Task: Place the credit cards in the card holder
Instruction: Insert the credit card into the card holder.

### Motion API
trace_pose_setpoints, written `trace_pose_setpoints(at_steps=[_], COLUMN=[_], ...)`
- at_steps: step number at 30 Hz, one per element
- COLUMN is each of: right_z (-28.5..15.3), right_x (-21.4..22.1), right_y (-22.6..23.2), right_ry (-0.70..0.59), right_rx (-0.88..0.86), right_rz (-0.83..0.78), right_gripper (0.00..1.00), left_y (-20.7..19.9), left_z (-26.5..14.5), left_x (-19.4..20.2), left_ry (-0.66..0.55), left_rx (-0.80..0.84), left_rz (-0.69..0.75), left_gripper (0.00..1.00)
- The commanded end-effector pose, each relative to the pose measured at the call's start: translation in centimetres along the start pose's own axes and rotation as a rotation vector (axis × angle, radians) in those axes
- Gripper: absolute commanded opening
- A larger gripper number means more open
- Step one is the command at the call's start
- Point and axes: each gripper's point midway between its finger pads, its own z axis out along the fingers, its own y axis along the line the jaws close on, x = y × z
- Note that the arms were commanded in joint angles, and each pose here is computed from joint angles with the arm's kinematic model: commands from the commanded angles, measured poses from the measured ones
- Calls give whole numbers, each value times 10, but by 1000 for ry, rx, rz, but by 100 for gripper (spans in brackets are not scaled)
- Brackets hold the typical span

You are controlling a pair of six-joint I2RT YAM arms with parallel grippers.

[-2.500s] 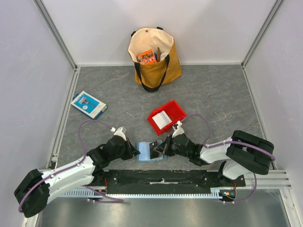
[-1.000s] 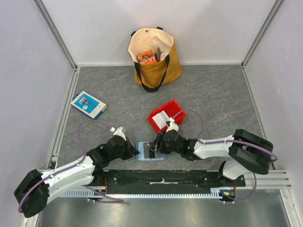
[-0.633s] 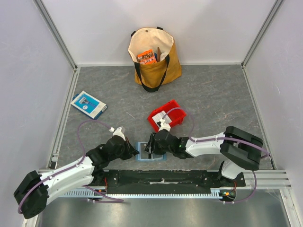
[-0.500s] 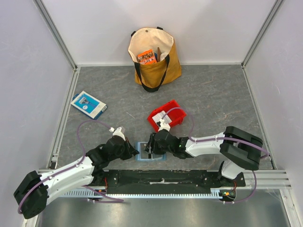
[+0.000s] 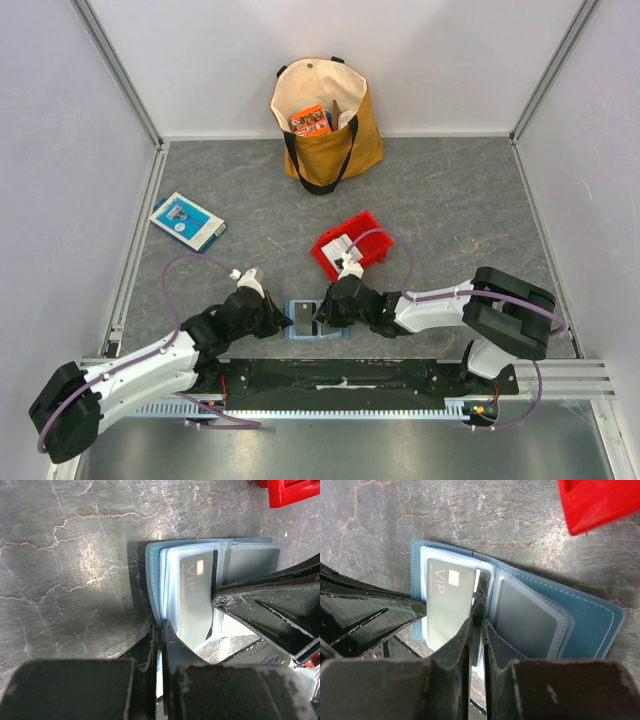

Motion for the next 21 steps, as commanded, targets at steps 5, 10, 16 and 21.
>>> trace_pose_setpoints(at_steps=[5,10,16,21], right_z=[-3,-3,-2,-5], right_x=[7,5,7,3], right_y=[21,-19,-15,-3], right_ry=[40,10,27,16], right_rx=[-123,16,-9,-74], right_rz=[92,111,113,130], right_gripper=[11,15,20,26], left_y=[-3,5,6,6], left_z=[-3,-7,-9,-7], left_x=[-8,-8,-9,-6], left_ry=[-35,-46,-62,-49], left_rx=[5,-23,-13,-10], left_rz=[22,13,-2,-2], left_gripper=[6,24,9,2])
